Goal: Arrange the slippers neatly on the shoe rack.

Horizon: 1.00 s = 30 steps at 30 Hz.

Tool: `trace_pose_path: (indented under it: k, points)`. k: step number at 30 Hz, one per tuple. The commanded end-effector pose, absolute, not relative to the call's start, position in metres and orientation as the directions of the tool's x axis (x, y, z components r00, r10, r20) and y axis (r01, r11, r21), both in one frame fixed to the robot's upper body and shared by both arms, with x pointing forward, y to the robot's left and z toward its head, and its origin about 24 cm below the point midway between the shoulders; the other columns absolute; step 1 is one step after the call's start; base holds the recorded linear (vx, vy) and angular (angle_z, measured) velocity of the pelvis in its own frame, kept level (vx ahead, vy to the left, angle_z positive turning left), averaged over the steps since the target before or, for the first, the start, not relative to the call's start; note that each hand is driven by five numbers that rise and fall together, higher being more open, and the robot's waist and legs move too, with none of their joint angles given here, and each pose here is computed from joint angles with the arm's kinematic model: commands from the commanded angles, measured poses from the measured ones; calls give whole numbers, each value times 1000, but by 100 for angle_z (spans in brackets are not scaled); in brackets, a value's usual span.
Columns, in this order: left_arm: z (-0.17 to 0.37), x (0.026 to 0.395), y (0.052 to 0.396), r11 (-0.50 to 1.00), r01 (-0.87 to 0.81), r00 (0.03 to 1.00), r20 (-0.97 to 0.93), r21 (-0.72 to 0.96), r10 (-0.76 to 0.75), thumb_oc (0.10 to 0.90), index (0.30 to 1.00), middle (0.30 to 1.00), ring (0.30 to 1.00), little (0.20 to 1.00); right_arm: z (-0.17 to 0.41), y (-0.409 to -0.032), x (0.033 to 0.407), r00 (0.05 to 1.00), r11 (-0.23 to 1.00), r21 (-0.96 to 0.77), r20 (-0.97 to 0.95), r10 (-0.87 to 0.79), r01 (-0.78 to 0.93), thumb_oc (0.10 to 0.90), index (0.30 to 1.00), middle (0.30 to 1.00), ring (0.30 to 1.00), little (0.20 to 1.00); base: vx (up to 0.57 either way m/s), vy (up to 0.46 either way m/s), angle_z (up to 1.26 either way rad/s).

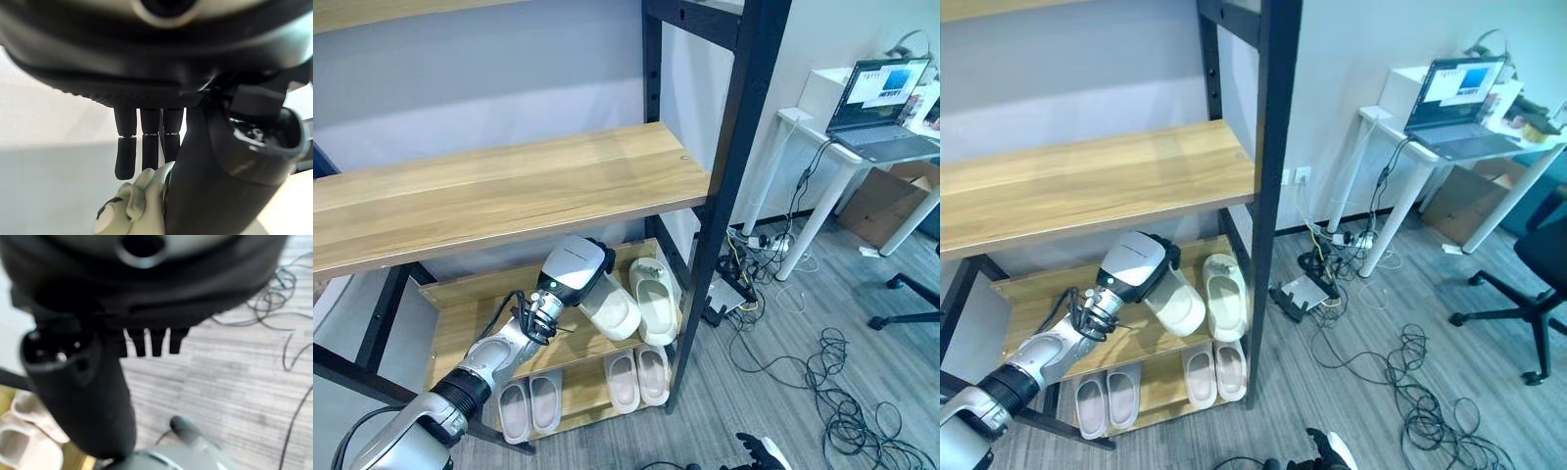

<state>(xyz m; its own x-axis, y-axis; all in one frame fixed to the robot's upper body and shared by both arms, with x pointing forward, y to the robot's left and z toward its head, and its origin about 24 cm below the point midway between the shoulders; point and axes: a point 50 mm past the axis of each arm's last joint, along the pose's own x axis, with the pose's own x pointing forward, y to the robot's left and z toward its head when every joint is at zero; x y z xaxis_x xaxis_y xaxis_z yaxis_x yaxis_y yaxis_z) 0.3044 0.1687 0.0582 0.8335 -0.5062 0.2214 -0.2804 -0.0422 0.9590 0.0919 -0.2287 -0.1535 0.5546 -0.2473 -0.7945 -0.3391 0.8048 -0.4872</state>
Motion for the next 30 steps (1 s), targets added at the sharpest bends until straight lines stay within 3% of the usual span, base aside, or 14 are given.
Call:
trace_pose_path:
  k: [1,15,30]
  points:
    - [137,344,173,-61,-569,724,464,820,-511,400,300,300,300,300,-148,-229,109,614,790,-521,-751,-243,-325,800,900,900,900,900,0,0,0]
    - [142,346,154,-46,-596,665,461,802,-588,400,300,300,300,300,-145,-236,116,627,790,-550,-724,-288,-272,800,900,900,900,900,-12,28,-5]
    - [165,360,144,-168,-662,611,396,730,-685,400,300,300,300,300,-139,-239,135,656,797,-564,-688,-308,-217,800,900,900,900,900,-33,35,-6]
